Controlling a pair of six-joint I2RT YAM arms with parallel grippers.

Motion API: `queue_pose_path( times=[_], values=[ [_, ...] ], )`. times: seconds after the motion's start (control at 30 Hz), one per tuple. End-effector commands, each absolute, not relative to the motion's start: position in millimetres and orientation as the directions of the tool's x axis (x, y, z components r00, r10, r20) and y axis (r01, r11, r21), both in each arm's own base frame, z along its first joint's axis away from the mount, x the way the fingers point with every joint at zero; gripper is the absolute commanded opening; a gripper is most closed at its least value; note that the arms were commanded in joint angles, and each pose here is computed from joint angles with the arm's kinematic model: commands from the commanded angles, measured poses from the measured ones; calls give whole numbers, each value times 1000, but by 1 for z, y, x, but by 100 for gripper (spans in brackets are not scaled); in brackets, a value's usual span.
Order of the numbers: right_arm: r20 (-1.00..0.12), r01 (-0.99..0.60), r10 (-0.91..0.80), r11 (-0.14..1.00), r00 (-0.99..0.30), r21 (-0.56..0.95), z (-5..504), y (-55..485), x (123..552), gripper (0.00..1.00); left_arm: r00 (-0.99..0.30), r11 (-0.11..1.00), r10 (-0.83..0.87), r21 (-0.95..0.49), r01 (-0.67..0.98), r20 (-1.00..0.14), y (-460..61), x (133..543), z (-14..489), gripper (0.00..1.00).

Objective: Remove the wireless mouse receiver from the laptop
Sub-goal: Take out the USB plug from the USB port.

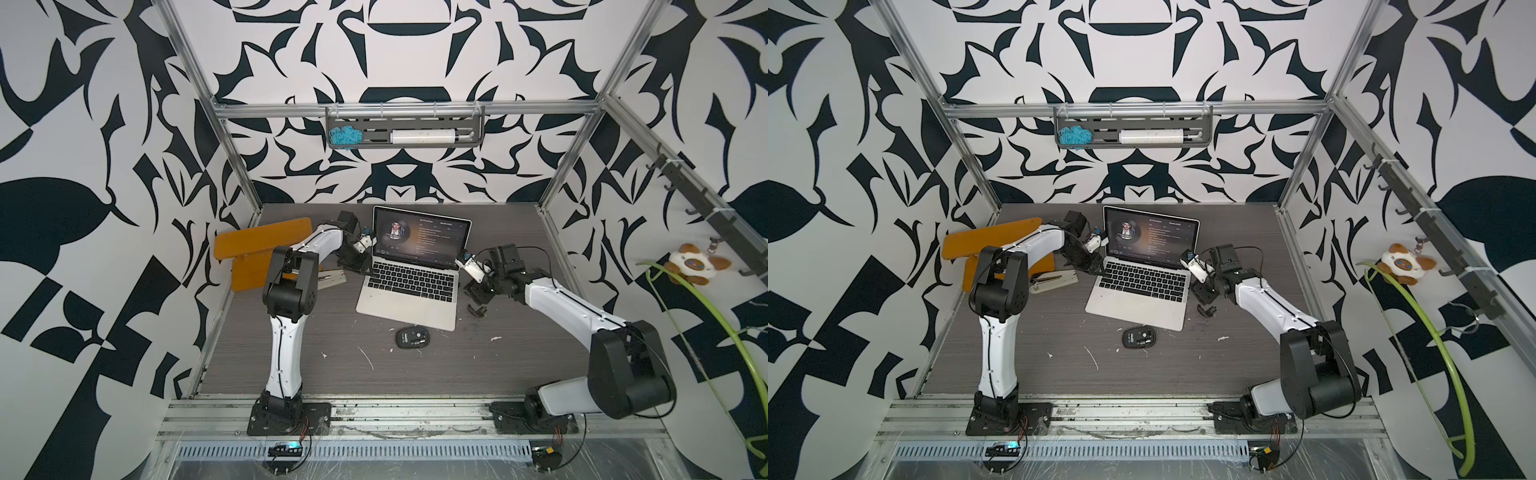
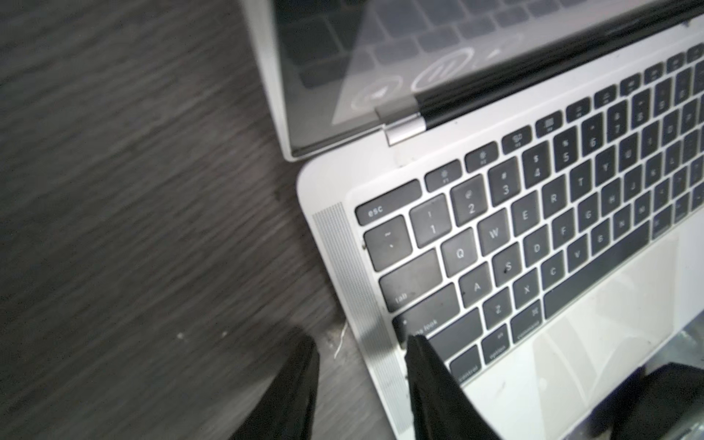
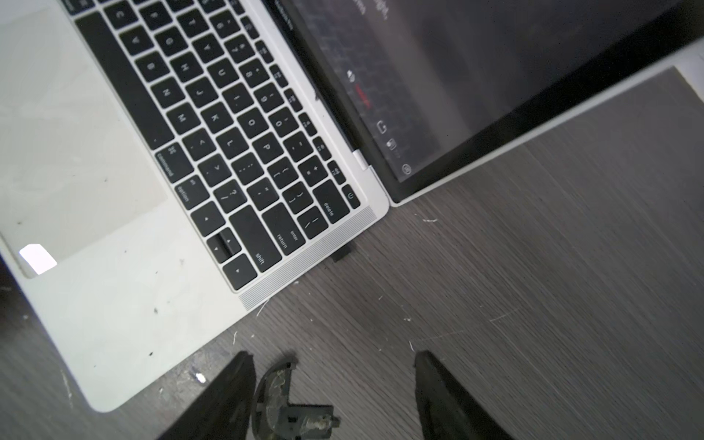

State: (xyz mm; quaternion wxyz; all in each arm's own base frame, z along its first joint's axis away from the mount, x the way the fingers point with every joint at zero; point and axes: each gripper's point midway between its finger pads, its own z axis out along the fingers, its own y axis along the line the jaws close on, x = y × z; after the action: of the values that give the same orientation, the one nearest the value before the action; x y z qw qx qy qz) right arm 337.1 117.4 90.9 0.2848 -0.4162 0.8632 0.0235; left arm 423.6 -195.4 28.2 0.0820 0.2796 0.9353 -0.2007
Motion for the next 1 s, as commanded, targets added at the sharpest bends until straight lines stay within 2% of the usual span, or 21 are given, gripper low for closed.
queue_pose_path(
  times=[0.0,0.17,0.3,0.6,0.97],
  values=[
    [-485,-817,-774,546,-407,-186,95,123,336,70,-844,758,509,-375,533,-170,-194,407,2,40],
    [-428,-854,-826,481,-366,-199,91,111,345,71,-822,753,556,-342,562,-126,-201,399,-11,37],
    [-453,-884,-838,427,-306,-193,90,117,351,71,-822,763,563,-331,555,-82,-200,394,-22,30],
    [-445,-907,-831,412,-333,-90,55,126,362,71,-825,776,562,-308,550,-56,-194,392,-24,28],
    [-420,-918,-840,395,-344,-40,37,129,376,69,-826,784,562,-302,543,-26,-189,385,-31,27]
  ],
)
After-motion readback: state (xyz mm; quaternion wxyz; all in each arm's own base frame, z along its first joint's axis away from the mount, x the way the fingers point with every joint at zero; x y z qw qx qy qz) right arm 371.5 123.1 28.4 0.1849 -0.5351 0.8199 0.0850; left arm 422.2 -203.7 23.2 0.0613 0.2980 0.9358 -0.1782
